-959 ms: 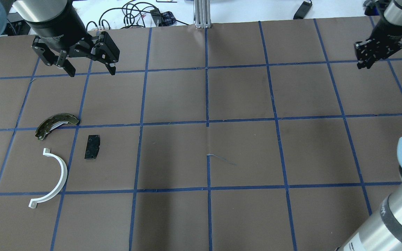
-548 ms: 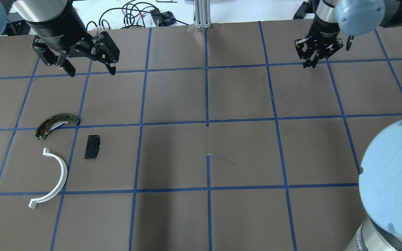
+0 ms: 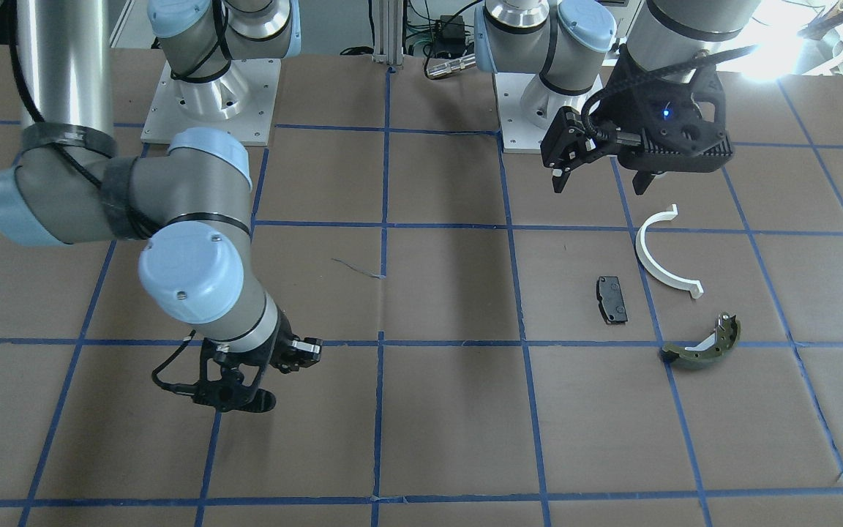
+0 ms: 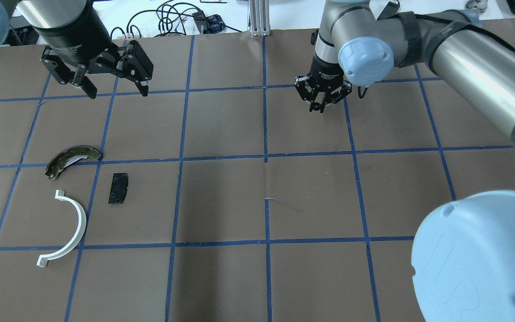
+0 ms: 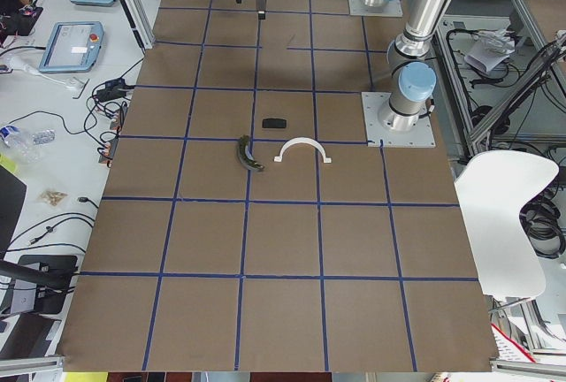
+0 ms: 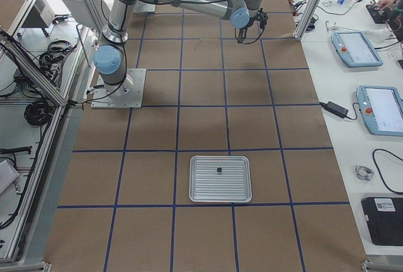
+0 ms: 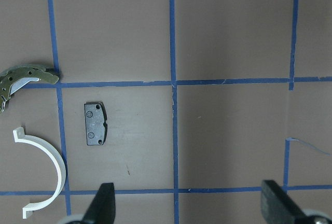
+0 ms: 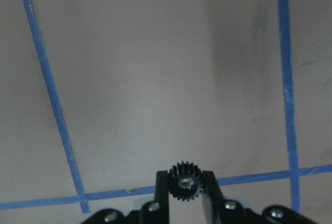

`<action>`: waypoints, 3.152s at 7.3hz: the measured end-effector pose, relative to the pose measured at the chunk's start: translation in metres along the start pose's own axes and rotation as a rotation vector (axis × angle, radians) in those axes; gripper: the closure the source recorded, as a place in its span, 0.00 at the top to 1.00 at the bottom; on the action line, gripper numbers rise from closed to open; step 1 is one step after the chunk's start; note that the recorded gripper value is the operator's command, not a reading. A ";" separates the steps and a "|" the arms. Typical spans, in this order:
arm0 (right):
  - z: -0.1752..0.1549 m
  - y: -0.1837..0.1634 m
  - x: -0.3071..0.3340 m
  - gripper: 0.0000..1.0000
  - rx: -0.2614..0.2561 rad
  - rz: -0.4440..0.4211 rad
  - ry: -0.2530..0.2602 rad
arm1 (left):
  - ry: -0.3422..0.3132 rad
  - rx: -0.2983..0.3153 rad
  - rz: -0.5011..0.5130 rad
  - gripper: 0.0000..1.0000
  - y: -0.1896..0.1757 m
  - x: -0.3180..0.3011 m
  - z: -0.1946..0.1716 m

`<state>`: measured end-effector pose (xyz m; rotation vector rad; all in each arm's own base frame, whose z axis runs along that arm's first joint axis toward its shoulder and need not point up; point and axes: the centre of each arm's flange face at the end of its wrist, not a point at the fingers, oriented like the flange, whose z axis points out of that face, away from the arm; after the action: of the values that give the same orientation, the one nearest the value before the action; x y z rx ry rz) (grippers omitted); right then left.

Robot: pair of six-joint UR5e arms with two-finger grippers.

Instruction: Place bearing gear from tray to pile

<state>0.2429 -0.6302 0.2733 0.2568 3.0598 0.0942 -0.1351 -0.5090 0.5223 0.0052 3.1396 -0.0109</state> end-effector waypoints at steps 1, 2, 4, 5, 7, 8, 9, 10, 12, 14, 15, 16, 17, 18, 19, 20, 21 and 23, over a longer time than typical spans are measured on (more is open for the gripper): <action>0.017 0.017 -0.019 0.17 0.025 0.020 -0.010 | 0.000 0.000 -0.001 1.00 0.000 0.000 0.000; 0.031 0.035 -0.038 0.24 0.038 0.033 -0.016 | 0.000 0.000 -0.002 1.00 0.000 -0.001 0.000; 0.056 0.066 -0.078 0.35 0.039 0.035 -0.018 | 0.000 0.001 -0.003 1.00 0.000 -0.002 0.000; 0.070 0.073 -0.093 0.55 0.045 0.032 -0.022 | 0.000 0.001 -0.003 1.00 0.000 -0.002 -0.001; 0.085 0.074 -0.104 1.00 0.057 0.047 -0.029 | 0.000 -0.001 -0.004 1.00 0.000 -0.002 0.000; 0.083 0.071 -0.103 1.00 0.067 0.049 -0.028 | 0.000 0.000 -0.004 1.00 0.000 -0.002 0.000; 0.078 0.065 -0.097 1.00 0.077 0.044 -0.028 | 0.000 -0.001 -0.004 1.00 0.000 -0.002 0.000; 0.065 0.053 -0.081 1.00 0.095 0.036 -0.033 | 0.000 -0.005 -0.005 1.00 -0.001 -0.001 0.002; 0.023 0.010 -0.002 1.00 0.126 -0.027 -0.035 | 0.005 -0.027 -0.049 1.00 -0.018 0.001 0.025; -0.011 -0.027 0.113 1.00 0.086 -0.077 -0.013 | 0.047 -0.038 -0.089 1.00 -0.054 0.024 0.077; -0.021 -0.042 0.183 1.00 0.060 -0.089 -0.006 | 0.058 -0.030 -0.081 1.00 -0.069 0.052 0.106; -0.032 -0.051 0.251 1.00 0.052 -0.102 0.006 | 0.064 -0.018 -0.083 1.00 -0.081 0.086 0.137; -0.041 -0.055 0.320 1.00 0.053 -0.112 0.033 | 0.065 -0.018 -0.094 1.00 -0.088 0.118 0.168; -0.047 -0.054 0.389 1.00 0.054 -0.124 0.053 | 0.063 -0.019 -0.093 1.00 -0.090 0.149 0.197; -0.048 -0.048 0.452 1.00 0.055 -0.135 0.064 | 0.061 -0.017 -0.079 1.00 -0.090 0.175 0.225; -0.047 -0.040 0.505 1.00 0.049 -0.152 0.074 | 0.058 -0.019 -0.060 1.00 -0.089 0.193 0.252; -0.046 -0.029 0.548 1.00 0.039 -0.166 0.096 | 0.057 -0.020 -0.046 1.00 -0.086 0.202 0.278; -0.040 -0.009 0.615 1.00 0.034 -0.167 0.137 | 0.061 -0.006 -0.034 1.00 -0.078 0.213 0.321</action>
<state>-0.3667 -0.5376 0.2734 -0.0039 3.2055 0.0522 -0.3479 -0.5880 0.2011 -0.0485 3.2002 -0.0015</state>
